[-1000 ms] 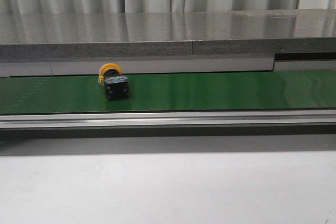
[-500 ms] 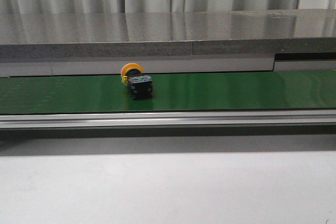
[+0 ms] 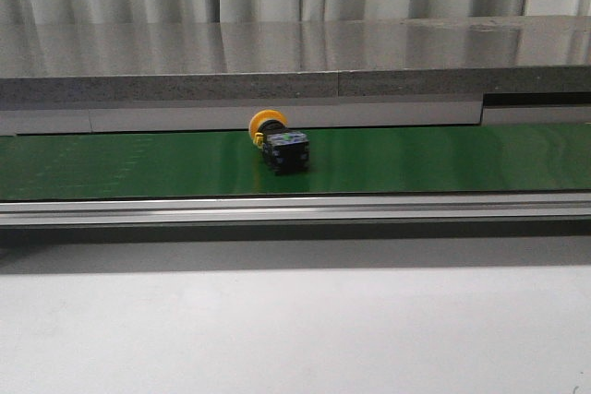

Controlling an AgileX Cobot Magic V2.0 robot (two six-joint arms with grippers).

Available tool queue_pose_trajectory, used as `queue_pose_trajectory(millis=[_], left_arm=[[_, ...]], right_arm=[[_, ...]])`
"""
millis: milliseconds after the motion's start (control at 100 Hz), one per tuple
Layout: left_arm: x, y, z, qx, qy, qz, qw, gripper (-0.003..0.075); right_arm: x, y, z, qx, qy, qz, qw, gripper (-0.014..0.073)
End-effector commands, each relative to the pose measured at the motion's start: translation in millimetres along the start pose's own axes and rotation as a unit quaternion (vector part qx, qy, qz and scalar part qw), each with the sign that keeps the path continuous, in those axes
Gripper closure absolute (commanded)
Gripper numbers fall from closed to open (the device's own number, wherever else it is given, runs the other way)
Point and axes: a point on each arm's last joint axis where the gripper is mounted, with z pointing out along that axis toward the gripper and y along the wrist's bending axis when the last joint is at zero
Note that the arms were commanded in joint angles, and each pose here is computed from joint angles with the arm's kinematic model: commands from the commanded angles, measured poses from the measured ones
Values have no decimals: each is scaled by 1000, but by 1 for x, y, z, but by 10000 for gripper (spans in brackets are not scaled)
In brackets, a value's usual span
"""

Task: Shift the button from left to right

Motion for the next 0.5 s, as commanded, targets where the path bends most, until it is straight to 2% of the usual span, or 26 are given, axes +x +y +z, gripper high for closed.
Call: queue_pose_trajectory(millis=[0, 210, 280, 370, 490], left_arm=[[-16, -1, -1, 5, -51, -5, 999, 741], [-16, -1, -1, 5, -51, -5, 999, 741], [-16, -1, -1, 5, -51, -5, 999, 741], [-16, -1, -1, 5, -51, -5, 999, 741], [-16, -1, -1, 5, -51, -5, 999, 741]], right_arm=[[-23, 2, 7, -2, -3, 2, 1000, 662], [-32, 3, 34, 1, 44, 2, 999, 656], [-32, 3, 39, 1, 53, 3, 999, 621], [-31, 3, 40, 2, 57, 3, 998, 496], [-31, 3, 40, 2, 57, 2, 998, 212]])
